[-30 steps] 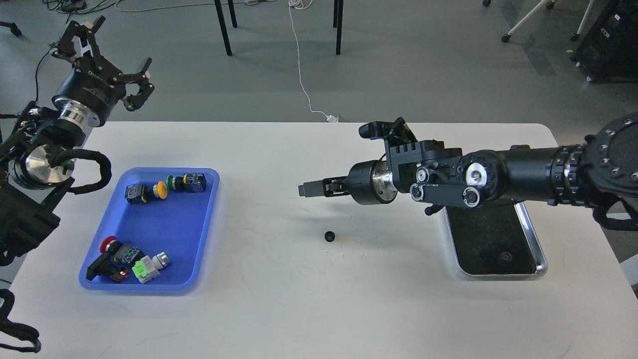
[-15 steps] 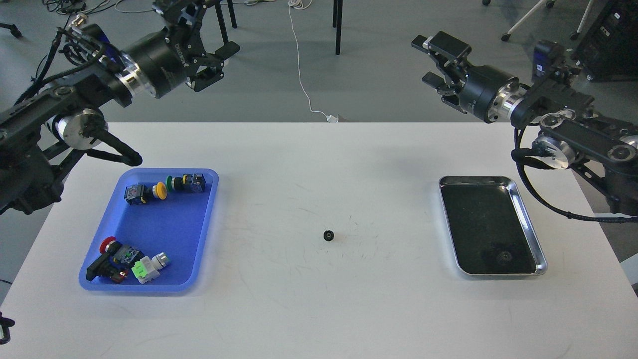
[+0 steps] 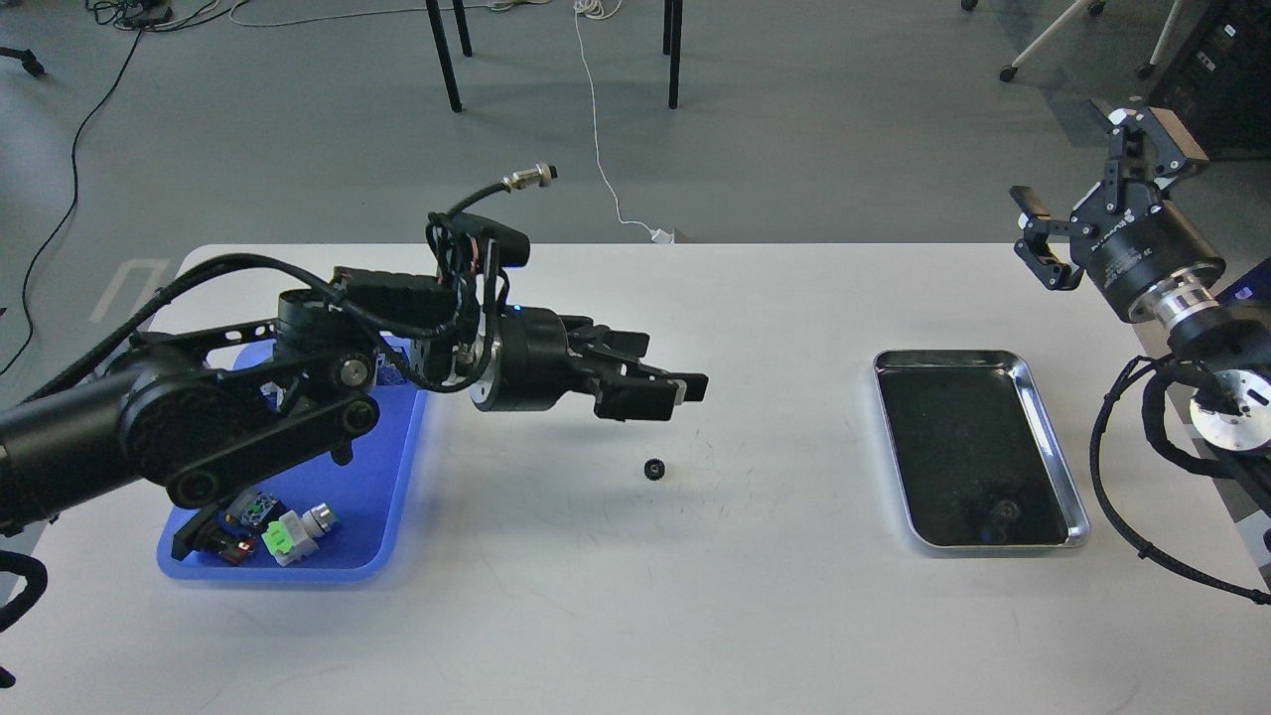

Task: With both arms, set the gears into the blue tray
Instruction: 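Reach the left gripper over the black gear on the table, then grasp the black gear with the left gripper and lift it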

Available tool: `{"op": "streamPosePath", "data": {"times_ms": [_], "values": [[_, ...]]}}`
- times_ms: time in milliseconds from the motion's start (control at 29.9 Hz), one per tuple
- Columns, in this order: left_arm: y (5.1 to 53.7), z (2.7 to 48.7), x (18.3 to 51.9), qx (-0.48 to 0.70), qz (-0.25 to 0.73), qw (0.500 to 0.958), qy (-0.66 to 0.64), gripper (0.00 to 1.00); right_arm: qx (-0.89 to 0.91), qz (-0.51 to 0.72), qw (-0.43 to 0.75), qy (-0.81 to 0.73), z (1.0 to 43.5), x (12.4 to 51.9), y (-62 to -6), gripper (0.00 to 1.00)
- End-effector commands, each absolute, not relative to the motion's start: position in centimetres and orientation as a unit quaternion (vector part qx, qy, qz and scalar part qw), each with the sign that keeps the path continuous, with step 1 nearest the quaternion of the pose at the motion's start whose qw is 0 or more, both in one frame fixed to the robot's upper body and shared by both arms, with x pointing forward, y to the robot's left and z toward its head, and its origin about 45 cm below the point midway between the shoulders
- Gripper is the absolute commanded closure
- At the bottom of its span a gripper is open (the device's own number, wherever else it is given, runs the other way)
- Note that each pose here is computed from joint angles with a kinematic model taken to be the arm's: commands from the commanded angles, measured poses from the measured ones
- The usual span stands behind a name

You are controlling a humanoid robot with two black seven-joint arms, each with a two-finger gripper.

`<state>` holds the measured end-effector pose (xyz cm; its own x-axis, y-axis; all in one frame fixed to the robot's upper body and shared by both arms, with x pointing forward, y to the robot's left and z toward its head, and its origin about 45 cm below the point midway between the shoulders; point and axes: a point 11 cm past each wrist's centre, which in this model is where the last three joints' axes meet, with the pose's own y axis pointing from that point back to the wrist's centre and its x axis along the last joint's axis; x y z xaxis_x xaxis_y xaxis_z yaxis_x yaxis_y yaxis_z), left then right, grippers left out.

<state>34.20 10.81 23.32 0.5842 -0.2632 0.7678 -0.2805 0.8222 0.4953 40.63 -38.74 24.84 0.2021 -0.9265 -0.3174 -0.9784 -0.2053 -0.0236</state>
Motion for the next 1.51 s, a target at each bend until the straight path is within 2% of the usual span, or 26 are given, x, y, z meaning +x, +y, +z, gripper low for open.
{"op": "streamPosePath", "data": {"times_ms": [0, 134, 401, 468, 535, 635, 870, 970, 1104, 1338, 1472], "values": [[10.0, 20.7, 33.1, 0.319, -0.039, 0.779, -0.539, 0.06, -0.773, 0.157, 0.117, 0.603, 21.7, 37.7, -39.6, 0.02], [9.4, 17.9, 32.1, 0.33, -0.071, 0.748, -0.572, 0.1, -0.775, 0.189, 0.118, 0.592, 19.0, 35.4, -39.6, 0.02], [8.3, 13.5, 33.6, 0.365, -0.076, 0.712, -0.595, 0.19, -0.768, 0.191, 0.133, 0.597, 18.9, 34.9, -39.9, 0.02], [8.6, 12.6, 33.6, 0.372, -0.077, 0.712, -0.59, 0.24, -0.769, 0.189, 0.136, 0.596, 19.1, 35.0, -39.8, 0.02], [9.3, 11.4, 33.4, 0.382, -0.084, 0.71, -0.585, 0.34, -0.769, 0.189, 0.138, 0.595, 19.2, 35.0, -39.8, 0.02], [9.9, 10.4, 33.5, 0.39, -0.086, 0.705, -0.586, 0.4, -0.768, 0.188, 0.14, 0.596, 19.3, 35.0, -39.8, 0.02], [10.2, 10.2, 33.7, 0.392, -0.082, 0.704, -0.586, 0.56, -0.768, 0.192, 0.143, 0.594, 19.0, 35.0, -39.4, 0.02], [10.3, 10.1, 33.7, 0.393, -0.081, 0.706, -0.584, 0.69, -0.768, 0.192, 0.142, 0.594, 19.0, 35.0, -39.4, 0.02], [10.8, 9.4, 33.5, 0.398, -0.078, 0.711, -0.574, 0.76, -0.768, 0.192, 0.143, 0.594, 19.1, 35.1, -39.4, 0.02], [11.6, 10.1, 34.0, 0.399, -0.067, 0.713, -0.573, 0.83, -0.768, 0.191, 0.142, 0.595, 19.1, 35.1, -39.5, 0.02], [14.8, 13.8, 35.5, 0.387, 0.005, 0.735, -0.556, 0.83, -0.768, 0.188, 0.14, 0.596, 19.2, 35.1, -39.6, 0.02]]}}
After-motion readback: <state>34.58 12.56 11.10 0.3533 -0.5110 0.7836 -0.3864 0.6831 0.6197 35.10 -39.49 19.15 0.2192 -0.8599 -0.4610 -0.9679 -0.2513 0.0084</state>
